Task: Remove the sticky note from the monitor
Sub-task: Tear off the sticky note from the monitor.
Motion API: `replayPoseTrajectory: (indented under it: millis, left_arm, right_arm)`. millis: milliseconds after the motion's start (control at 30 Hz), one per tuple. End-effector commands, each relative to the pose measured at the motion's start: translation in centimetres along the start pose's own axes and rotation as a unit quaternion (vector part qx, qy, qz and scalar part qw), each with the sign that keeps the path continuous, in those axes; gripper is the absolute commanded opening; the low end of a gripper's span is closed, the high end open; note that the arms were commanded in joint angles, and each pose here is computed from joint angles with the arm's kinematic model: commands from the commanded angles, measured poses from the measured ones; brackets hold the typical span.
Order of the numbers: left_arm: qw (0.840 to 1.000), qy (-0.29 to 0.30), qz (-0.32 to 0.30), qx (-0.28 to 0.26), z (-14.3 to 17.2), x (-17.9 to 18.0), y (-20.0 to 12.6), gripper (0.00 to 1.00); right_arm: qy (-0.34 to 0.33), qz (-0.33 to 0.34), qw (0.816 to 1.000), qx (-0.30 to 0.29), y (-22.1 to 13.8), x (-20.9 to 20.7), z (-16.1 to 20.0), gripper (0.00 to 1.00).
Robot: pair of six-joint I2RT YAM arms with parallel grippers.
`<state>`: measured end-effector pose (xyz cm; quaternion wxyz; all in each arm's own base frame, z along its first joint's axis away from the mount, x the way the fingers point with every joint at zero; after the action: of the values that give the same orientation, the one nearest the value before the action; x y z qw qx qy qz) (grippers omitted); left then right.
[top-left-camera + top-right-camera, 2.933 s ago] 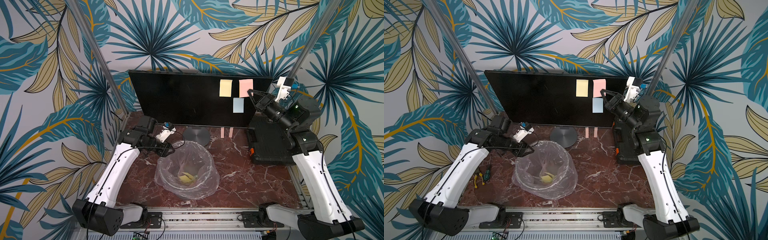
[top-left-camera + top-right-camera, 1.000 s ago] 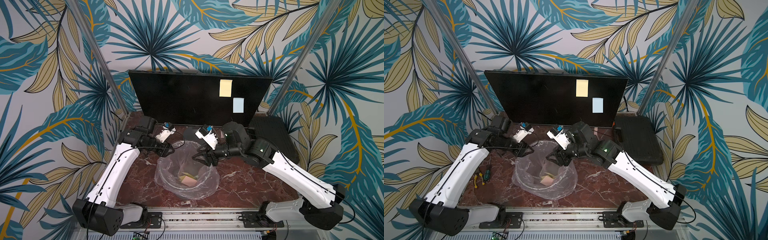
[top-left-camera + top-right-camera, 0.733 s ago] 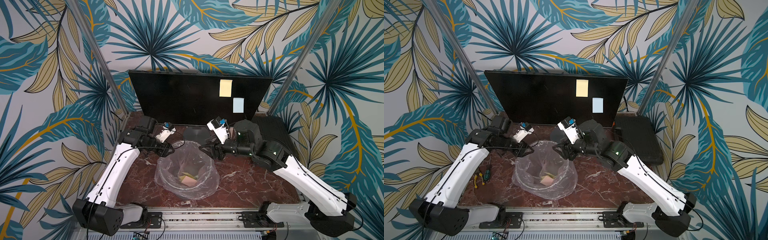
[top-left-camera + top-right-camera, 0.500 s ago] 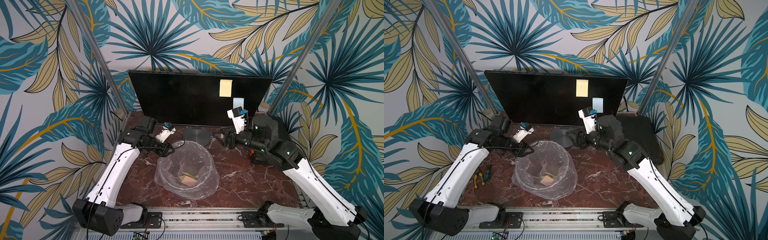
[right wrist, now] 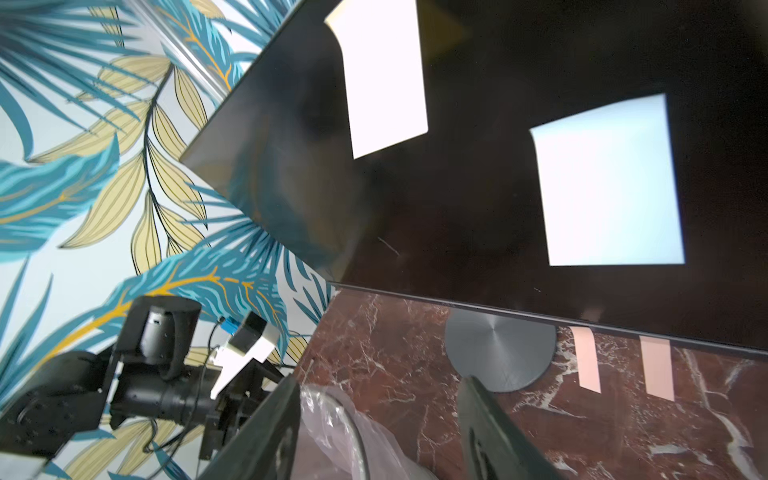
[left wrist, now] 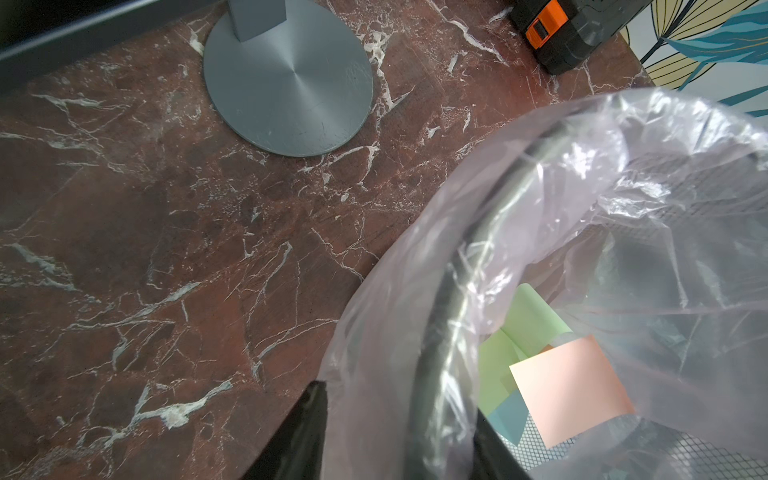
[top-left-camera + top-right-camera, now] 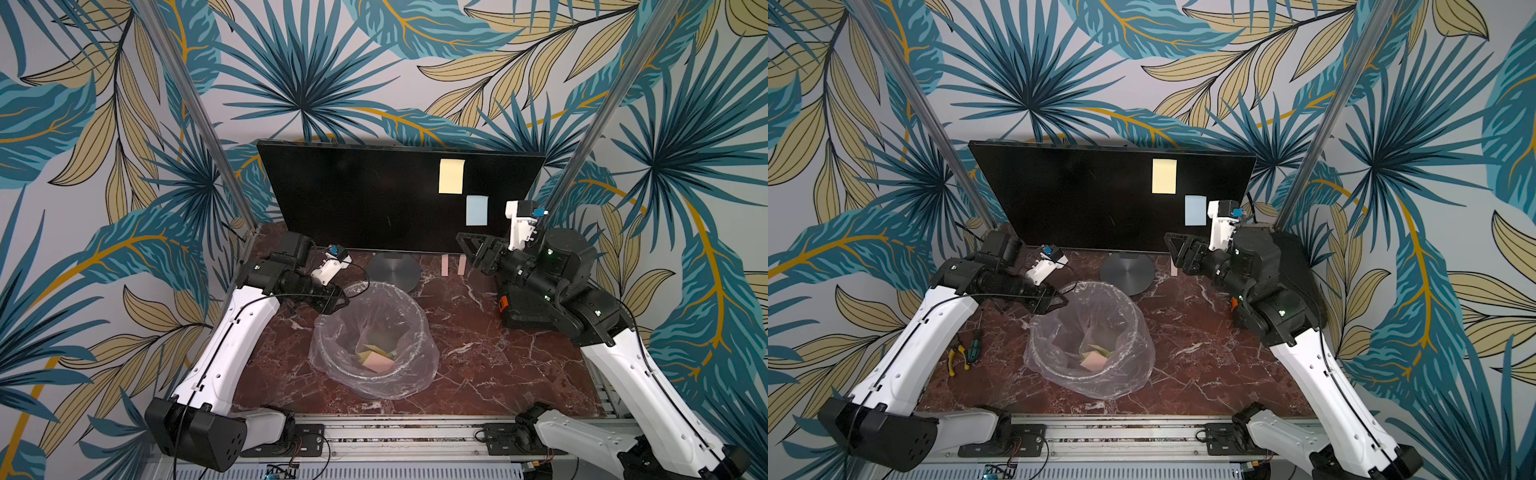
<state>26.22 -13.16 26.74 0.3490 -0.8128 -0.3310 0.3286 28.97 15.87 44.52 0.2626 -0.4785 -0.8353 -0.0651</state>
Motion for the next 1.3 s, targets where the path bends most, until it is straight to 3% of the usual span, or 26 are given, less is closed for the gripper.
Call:
replayPoseTrajectory:
  millis: [0,633,1267]
  left_arm:
    - [1.000,0.003,0.002,0.000,0.1,0.0,0.2,0.49]
    - [1.000,0.004,0.000,0.000,0.1,0.0,0.2,0.49]
    - [1.000,0.004,0.000,0.000,0.1,0.0,0.2,0.49]
  right_arm:
    - [0.044,-0.008,0.998,-0.045,0.2,0.2,-2.5,0.65]
    - [0.075,-0.035,0.993,-0.085,4.4,0.2,-7.6,0.66]
    - [0.073,-0.057,0.994,-0.060,8.1,-0.2,-8.0,0.61]
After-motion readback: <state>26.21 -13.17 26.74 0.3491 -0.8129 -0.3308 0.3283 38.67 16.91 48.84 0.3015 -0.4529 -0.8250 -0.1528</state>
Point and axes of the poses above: each gripper's point midway between its finger pads, its own y axis out along the fingers, its own x axis along the line the jaws close on, z = x × y, the point moved 2 cm from there along -y, back along the fingers, and after that the axes turned 5 degrees about -y, right-handed, at the moved point
